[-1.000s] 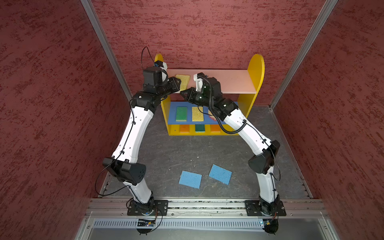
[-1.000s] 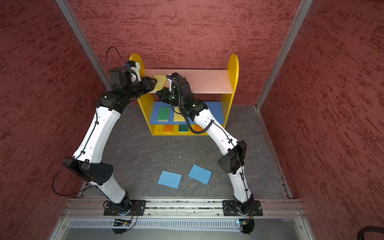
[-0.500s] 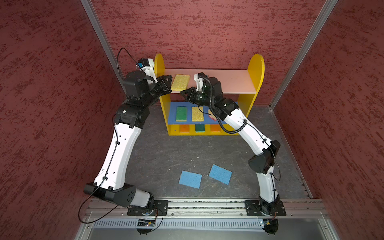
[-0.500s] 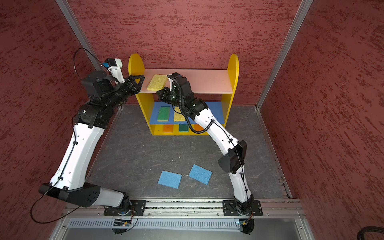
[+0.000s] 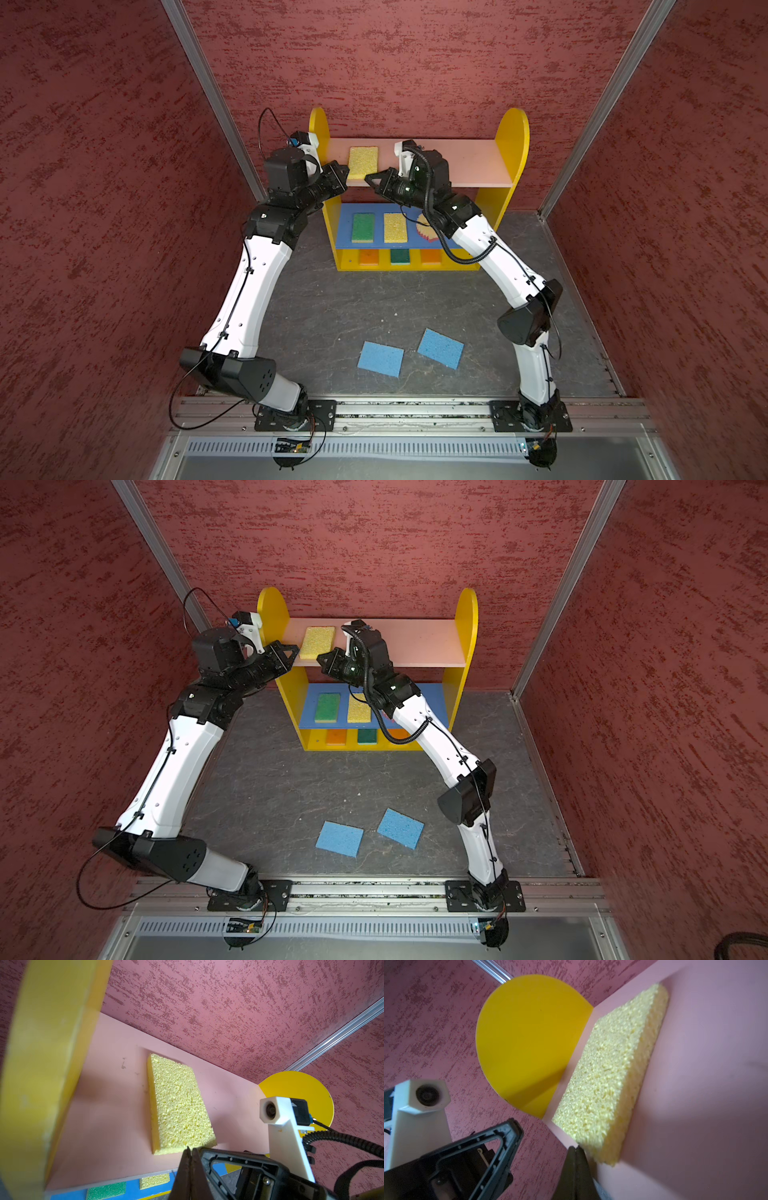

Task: Place and organize the cleaning sponges onto the shelf

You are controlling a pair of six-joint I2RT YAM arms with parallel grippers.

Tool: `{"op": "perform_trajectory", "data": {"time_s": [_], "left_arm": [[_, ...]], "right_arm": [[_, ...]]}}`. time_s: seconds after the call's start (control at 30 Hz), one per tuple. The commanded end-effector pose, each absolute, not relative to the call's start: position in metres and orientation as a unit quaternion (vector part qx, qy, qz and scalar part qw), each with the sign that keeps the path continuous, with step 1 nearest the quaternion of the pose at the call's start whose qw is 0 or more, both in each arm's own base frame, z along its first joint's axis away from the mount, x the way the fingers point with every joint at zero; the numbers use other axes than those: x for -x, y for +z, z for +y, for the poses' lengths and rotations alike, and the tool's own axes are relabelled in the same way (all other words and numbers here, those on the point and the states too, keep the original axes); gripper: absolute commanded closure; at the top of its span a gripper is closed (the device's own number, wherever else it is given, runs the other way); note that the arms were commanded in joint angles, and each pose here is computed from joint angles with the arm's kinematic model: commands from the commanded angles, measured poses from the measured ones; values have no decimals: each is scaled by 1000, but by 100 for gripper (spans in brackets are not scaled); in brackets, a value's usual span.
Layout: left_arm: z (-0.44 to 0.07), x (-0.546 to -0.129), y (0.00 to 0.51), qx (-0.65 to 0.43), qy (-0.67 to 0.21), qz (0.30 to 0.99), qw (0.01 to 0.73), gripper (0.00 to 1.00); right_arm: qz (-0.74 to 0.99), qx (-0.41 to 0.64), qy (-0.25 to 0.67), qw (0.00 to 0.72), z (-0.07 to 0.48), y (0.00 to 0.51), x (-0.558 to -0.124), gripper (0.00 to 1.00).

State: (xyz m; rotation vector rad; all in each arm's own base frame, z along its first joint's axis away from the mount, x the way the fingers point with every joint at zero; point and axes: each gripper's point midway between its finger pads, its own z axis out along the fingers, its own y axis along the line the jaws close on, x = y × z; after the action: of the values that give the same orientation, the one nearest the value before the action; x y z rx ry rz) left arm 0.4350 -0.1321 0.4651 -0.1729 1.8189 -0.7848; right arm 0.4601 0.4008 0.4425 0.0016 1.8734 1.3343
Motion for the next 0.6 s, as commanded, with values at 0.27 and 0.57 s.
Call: {"op": "perform_trajectory", "data": {"time_s": [0.27, 0.57], "left_arm": [[-138, -448, 452, 75, -340, 772, 532, 100], [-136, -446, 466, 77, -344, 761, 544, 100]], "right_arm": [[735, -24, 530, 423, 390, 448, -474, 100], [734, -27, 543, 407, 400, 440, -481, 100]]}}
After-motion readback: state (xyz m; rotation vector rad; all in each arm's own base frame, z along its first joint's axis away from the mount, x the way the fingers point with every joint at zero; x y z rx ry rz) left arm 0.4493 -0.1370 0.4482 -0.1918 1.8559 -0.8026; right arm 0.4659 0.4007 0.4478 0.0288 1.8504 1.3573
